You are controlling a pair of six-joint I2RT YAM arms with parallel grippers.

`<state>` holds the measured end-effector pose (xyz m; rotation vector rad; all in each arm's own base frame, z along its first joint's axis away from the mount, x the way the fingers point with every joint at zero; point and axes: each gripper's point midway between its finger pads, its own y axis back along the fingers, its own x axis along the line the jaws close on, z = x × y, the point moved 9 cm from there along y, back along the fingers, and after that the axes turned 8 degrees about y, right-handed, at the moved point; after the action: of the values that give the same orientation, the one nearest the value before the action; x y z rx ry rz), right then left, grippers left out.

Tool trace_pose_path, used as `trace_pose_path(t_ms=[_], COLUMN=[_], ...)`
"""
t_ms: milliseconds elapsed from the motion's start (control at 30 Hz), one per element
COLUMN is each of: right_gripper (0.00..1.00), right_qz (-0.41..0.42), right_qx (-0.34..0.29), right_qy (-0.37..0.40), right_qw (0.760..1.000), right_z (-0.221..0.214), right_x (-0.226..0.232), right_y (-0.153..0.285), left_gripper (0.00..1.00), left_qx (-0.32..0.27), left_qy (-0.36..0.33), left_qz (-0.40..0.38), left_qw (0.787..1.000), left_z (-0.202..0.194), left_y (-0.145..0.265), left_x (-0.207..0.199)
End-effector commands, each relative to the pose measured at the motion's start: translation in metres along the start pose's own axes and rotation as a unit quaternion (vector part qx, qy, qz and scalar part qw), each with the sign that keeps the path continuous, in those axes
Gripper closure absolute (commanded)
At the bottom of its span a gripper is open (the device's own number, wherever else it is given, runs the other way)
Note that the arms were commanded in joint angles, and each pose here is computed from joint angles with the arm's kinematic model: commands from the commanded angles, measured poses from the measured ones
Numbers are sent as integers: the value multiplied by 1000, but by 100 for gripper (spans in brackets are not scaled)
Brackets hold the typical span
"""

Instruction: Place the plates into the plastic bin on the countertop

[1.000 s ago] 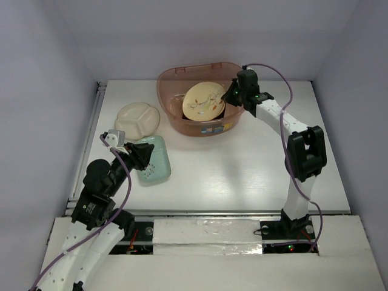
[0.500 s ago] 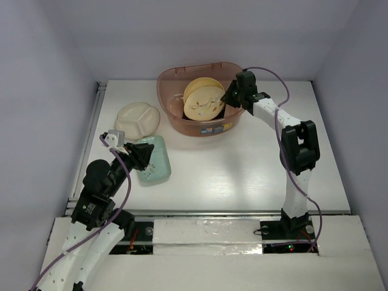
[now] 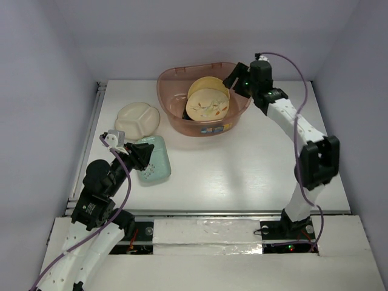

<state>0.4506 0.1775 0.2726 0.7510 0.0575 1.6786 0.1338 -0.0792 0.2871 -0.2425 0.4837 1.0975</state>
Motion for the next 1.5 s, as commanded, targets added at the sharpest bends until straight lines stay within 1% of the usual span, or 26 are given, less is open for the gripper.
trace_pose_path(t_ms=[0,33,67,100,133,167,200,233,267,300,333,367,433,467,500,567,600,667,700,767,1000,1267,1333,1367,1400,1467], right_gripper=[28,32,40,63,78,93,100,100,100,100,100,100,100,100,97,91,81,65,53,45,46,52,61,69,85,98], right_qz=[63,76,95,106,119,137,152,164,182,189,204,220,232,224,231,225,240,228,221,212,207,253,253,252,255,253], right_qx=[-109,-111,-123,-127,-107,-109,-104,-92,-66,-51,-49,-22,-1,5,17,53,63,89,96,110,164,225,230,236,236,240], right_qy=[19,23,27,30,39,46,57,66,80,89,90,101,95,96,96,88,86,86,85,84,75,44,34,31,26,18], right_qw=[992,991,988,986,986,984,981,980,978,977,974,970,968,970,968,969,965,966,967,967,961,940,939,938,937,937], right_z=[51,47,50,46,25,18,7,-7,-38,-54,-67,-97,-129,-142,-159,-186,-199,-224,-230,-247,-288,-327,-332,-336,-337,-340], right_x=[27,34,41,47,55,65,74,83,101,109,120,132,144,146,151,151,158,157,156,155,152,161,161,159,159,155], right_y=[66,75,93,100,103,114,118,120,124,125,126,130,126,123,123,105,105,91,85,75,45,35,32,31,31,32], left_gripper=[77,77,77,77,77,77,77,77,77,77,77,78,80,83,91,99,100,100,100,100,86,82,82,82,82,82], left_qx=[-24,-23,-24,-26,-26,-26,-26,-25,-24,-23,-22,-22,-21,-21,-20,-19,-21,-23,-25,-24,-22,-18,-17,-17,-17,-19], left_qy=[0,1,0,1,0,0,0,0,0,0,1,0,0,0,0,0,0,-1,-1,0,0,-1,-1,-1,-1,-1], left_qz=[-13,-13,-14,-10,-10,-10,-9,-9,-8,-9,-8,-7,-7,-7,-7,-7,-6,-3,-3,-3,-7,-9,-10,-9,-9,-9], left_qw=[1000,1000,1000,1000,1000,1000,1000,1000,1000,1000,1000,1000,1000,1000,1000,1000,1000,1000,1000,1000,1000,1000,1000,1000,1000,1000], left_z=[11,10,10,11,11,11,11,11,10,11,10,10,10,10,10,10,10,11,11,11,11,9,9,9,9,10], left_y=[0,0,0,0,0,0,-1,-1,-1,-1,-2,-2,-2,-3,-3,-3,-3,-2,-2,-1,-2,-4,-4,-4,-4,-3], left_x=[-6,-5,-5,-4,-4,-4,-4,-4,-4,-4,-4,-4,-4,-3,-4,-3,-3,-3,-3,-3,-4,-4,-4,-4,-4,-4])
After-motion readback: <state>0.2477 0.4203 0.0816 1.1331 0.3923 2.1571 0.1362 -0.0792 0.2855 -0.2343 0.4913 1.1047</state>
